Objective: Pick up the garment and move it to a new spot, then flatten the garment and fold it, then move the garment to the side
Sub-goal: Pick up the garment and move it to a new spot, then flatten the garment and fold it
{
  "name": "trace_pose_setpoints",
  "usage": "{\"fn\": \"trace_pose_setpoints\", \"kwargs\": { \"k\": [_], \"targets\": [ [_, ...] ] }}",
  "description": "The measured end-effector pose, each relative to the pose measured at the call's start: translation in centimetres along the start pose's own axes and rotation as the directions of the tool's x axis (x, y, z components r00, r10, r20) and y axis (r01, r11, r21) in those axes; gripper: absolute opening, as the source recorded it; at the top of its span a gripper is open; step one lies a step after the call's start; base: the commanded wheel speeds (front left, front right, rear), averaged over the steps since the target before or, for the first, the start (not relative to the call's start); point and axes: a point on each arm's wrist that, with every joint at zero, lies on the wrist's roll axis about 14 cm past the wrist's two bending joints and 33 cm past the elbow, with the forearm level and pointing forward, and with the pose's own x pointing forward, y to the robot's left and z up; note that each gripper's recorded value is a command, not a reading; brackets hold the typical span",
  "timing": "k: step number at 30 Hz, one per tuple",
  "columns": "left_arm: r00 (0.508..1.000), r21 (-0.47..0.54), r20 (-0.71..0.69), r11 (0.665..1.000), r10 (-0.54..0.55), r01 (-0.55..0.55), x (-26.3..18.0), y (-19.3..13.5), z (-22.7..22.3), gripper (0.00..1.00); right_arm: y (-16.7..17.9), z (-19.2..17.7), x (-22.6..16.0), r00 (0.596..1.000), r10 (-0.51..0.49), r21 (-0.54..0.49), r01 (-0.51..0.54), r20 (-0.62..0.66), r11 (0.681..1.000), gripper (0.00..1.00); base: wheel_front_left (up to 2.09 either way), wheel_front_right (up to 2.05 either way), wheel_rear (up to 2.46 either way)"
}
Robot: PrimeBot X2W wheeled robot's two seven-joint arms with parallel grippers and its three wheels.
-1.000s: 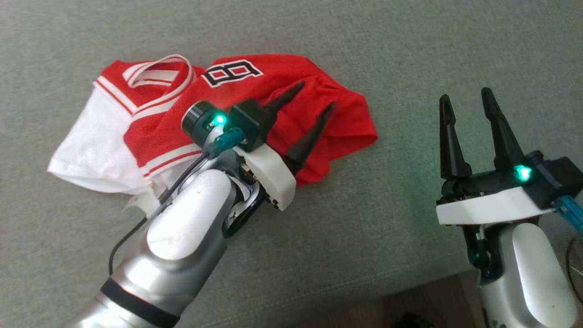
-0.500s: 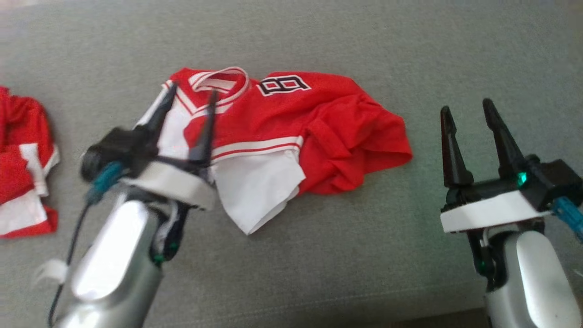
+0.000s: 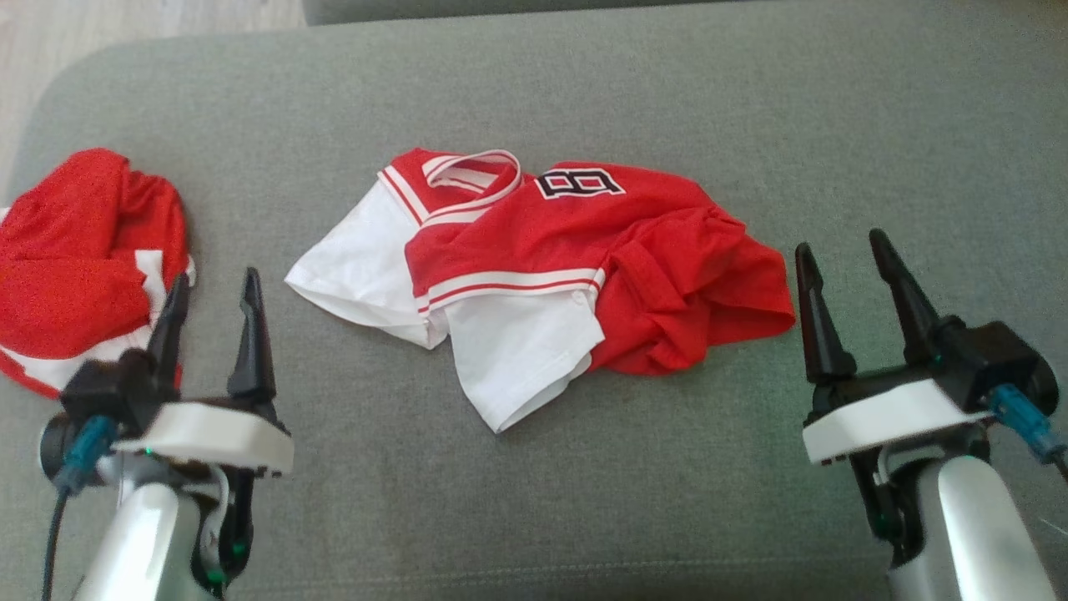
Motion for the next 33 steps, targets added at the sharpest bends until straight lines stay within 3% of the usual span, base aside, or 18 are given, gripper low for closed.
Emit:
{"fn": "trace_pose_setpoints", "kwargs": {
  "k": [17, 33],
  "targets": [
    [1.0, 0.037, -0.008, 0.999, -0.022, 0.022, -4.1, -0.5, -0.1, 1.0, 0.1, -0.2, -3.5, 0.999, -0.018, 0.009, 0.018, -0.029, 1.0, 1.0, 0.0, 0.0, 0.0],
    [1.0, 0.036, -0.012, 0.999, -0.024, 0.025, -4.2, -0.6, -0.3, 1.0, -0.3, -0.3, -3.8, 0.999, -0.029, 0.015, 0.03, -0.034, 0.999, 1.0, 0.0, 0.0, 0.0]
  ]
}}
